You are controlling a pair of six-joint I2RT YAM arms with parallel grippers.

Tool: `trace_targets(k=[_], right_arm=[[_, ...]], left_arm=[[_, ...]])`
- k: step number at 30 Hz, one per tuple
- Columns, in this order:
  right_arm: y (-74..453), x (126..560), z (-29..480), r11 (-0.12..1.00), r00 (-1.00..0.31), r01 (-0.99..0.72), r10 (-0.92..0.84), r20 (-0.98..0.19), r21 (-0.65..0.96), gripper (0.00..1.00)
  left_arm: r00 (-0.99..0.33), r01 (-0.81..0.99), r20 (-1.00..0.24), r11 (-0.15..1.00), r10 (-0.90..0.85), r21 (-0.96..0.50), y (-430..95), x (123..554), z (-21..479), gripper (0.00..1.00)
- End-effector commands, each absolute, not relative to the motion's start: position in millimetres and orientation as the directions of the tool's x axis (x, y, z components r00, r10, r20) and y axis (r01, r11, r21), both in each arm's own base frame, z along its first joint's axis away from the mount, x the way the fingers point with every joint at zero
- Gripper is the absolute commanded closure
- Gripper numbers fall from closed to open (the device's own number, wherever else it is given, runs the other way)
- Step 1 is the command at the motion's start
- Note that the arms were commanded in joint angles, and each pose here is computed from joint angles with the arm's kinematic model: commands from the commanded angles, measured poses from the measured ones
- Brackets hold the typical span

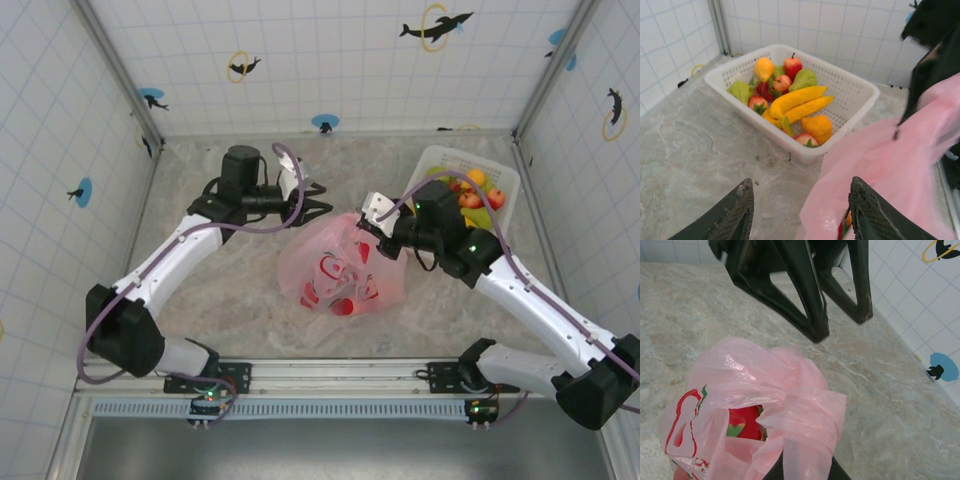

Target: Place the fake fruits into the plastic bag and tie a complex knot

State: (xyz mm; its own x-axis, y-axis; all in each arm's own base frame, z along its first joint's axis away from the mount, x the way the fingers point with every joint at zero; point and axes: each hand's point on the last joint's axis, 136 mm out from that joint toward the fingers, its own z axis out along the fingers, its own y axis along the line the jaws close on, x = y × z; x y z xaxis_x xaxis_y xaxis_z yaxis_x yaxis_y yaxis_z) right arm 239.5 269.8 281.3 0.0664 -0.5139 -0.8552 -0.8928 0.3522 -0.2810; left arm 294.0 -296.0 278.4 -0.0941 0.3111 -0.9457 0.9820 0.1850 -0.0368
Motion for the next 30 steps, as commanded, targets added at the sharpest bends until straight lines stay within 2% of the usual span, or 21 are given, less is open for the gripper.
trace_targets(k=[1,7,16,30], right_arm=[[274.7,239.0,297.2,0.369,0.105,-0.883,-0.446,-0.889,-0.289,1.00],[276.8,240.8,295.2,0.380,0.102,-0.882,-0.423,-0.900,-0.278,1.00],[278.2,243.9,297.5,0.401,0.110,-0.873,-0.394,-0.913,-0.278,1.00],[282.2,250.6,290.2,0.450,0.092,-0.856,-0.352,-0.932,-0.254,1.00]], left_arm=[[-0.014,0.993,-0.954,0.114,0.299,0.021,-302.3,291.5,263.6,0.49],[0.018,1.000,-0.966,0.017,0.259,0.023,-308.8,275.4,251.9,0.53],[0.014,0.994,-0.969,-0.106,0.246,-0.013,-322.3,247.1,244.4,0.54],[0.003,0.990,-0.973,-0.136,0.232,-0.029,-329.6,239.8,247.4,0.43]])
